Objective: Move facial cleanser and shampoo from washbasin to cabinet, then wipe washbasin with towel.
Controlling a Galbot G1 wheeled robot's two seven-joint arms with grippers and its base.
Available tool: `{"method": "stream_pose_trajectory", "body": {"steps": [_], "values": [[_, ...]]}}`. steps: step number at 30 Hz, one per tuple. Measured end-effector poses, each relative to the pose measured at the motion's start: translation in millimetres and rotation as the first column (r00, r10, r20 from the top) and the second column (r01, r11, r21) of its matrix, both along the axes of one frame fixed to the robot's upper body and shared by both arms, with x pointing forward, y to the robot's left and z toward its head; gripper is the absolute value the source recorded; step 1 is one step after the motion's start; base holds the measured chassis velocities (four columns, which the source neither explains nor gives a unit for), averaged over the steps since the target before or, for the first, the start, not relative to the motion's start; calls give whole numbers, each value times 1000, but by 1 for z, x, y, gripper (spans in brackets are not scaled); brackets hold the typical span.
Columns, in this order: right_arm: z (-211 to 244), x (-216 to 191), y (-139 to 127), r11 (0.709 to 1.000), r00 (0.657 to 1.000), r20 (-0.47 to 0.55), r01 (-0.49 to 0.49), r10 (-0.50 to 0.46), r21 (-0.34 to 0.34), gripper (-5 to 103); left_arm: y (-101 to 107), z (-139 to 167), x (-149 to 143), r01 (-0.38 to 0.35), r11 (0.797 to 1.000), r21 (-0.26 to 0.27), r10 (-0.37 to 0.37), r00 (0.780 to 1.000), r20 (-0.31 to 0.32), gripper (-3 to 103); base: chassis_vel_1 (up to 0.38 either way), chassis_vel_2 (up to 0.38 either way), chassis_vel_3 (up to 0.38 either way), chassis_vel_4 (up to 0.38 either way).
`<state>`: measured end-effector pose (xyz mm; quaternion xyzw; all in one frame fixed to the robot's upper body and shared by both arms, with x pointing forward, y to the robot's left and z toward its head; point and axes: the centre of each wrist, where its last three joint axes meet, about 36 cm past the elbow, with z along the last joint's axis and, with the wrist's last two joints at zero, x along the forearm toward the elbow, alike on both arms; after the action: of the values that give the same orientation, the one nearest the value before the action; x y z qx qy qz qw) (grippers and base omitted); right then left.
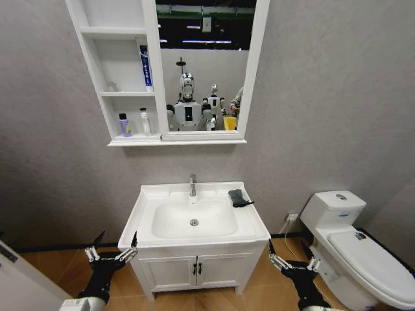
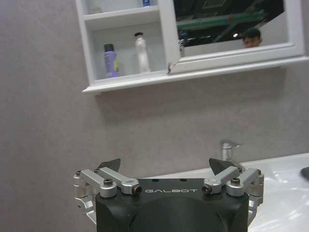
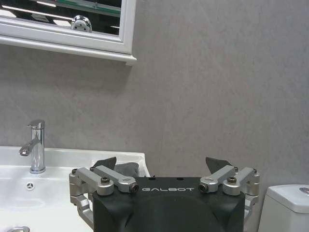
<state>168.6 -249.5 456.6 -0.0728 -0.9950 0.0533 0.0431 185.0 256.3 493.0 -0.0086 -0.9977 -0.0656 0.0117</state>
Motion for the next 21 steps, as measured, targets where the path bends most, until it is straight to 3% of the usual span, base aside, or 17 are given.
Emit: {"method": "stream_pose_trajectory", "body": {"steps": [3,7,10,12,16,21], "values": [[0,0,0,1000,1000,0,0,0,0,100,-3,-1,-1,61,998,-13,-61,998,11,100,0,0,0,0],[0,0,0,1000,1000,0,0,0,0,100,2,1,3,60,998,-9,-60,998,21,100,0,0,0,0],[0,0,0,1000,1000,0,0,0,0,100,10,6,8,18,1000,-11,-18,1000,18,100,0,0,0,0],[0,0,0,1000,1000,0,0,0,0,100,19,11,13,-61,998,-1,61,998,11,100,0,0,0,0],[0,0,0,1000,1000,0,0,0,0,100,23,13,14,-134,991,15,134,991,5,100,0,0,0,0],[0,0,0,1000,1000,0,0,0,0,100,21,10,11,-183,983,21,183,983,-14,100,0,0,0,0]]}}
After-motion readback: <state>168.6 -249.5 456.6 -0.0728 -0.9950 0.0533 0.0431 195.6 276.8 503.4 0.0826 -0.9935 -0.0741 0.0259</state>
